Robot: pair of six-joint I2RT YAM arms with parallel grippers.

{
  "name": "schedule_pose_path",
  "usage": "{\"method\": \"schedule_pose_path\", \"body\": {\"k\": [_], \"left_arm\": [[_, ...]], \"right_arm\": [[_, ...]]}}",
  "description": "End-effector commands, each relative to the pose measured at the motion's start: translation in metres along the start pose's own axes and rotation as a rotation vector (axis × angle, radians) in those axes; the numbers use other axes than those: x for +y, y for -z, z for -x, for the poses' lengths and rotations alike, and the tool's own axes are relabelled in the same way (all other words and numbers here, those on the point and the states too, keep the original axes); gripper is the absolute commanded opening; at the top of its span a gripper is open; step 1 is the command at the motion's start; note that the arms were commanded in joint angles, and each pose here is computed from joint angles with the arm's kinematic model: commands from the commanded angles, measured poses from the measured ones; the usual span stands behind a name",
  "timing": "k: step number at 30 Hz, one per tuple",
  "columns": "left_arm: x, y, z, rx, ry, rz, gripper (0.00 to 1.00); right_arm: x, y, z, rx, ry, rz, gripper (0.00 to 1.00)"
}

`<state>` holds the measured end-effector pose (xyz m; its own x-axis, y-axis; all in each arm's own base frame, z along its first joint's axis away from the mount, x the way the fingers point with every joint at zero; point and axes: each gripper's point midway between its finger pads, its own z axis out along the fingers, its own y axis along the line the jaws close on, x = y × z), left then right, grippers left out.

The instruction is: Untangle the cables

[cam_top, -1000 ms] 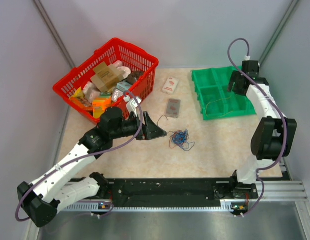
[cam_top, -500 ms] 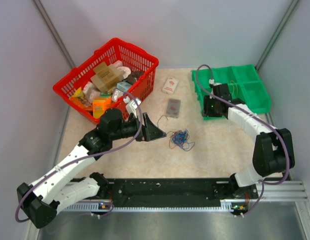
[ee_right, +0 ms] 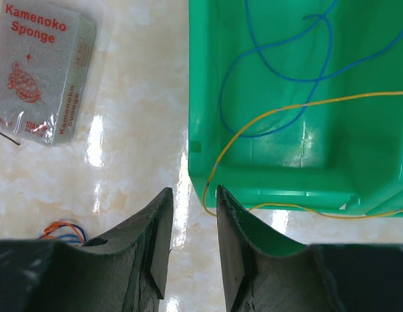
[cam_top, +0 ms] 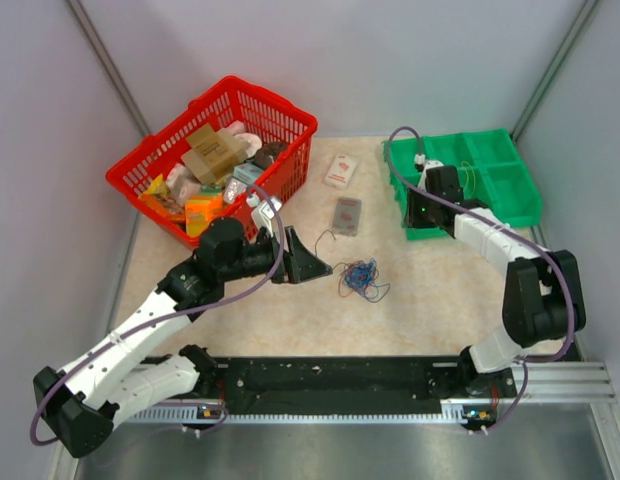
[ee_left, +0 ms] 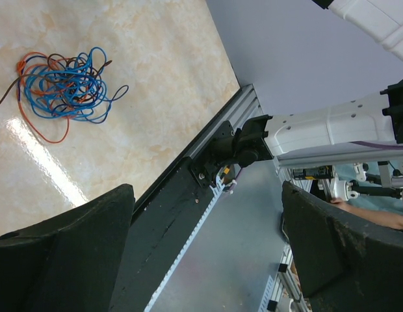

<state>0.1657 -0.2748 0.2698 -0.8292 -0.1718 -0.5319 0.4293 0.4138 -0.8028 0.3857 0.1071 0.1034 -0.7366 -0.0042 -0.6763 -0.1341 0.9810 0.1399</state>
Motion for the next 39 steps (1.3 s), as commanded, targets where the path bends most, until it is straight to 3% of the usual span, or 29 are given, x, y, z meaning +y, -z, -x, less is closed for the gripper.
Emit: {"method": "schedule_pose_path", "body": {"k": [1,4,8,14,19,27,32,39], "left_arm": [[-0.012,0.004,0.006,-0.021,-0.045,-0.041,0.98],[-0.013,0.005,0.005,-0.023,-0.048,-0.039,0.98],[-0.011,0.004,0.005,-0.023,-0.042,-0.04,0.98],[-0.014,0.004,0.005,-0.022,-0.044,-0.045,0.98],[-0.014,0.003,0.006,-0.021,-0.044,-0.045,0.98],[-0.016,0.005,0.005,-0.024,-0.048,-0.054,0.98],[-0.015,0.01,0.004,-0.03,-0.058,-0.042,0.98],[-0.014,0.011,0.003,-0.028,-0.064,-0.034,0.98]], "right_arm": [[0.004,-0.006,0.017,-0.053,0.038,0.03,0.3],[0.005,-0.009,0.011,-0.035,0.045,0.041,0.13],[0.004,-0.007,0.011,-0.034,0.041,0.035,0.0],[-0.003,0.019,0.033,-0.092,-0.037,-0.003,0.0],[0.0,0.044,0.064,-0.109,-0.395,0.317,0.0],[-0.058,0.039,0.093,-0.112,-0.727,0.375,0.0],[-0.102,0.033,0.122,-0.197,-0.748,0.287,0.0],[-0.155,0.014,0.135,-0.258,-0.623,0.082,0.0]]}}
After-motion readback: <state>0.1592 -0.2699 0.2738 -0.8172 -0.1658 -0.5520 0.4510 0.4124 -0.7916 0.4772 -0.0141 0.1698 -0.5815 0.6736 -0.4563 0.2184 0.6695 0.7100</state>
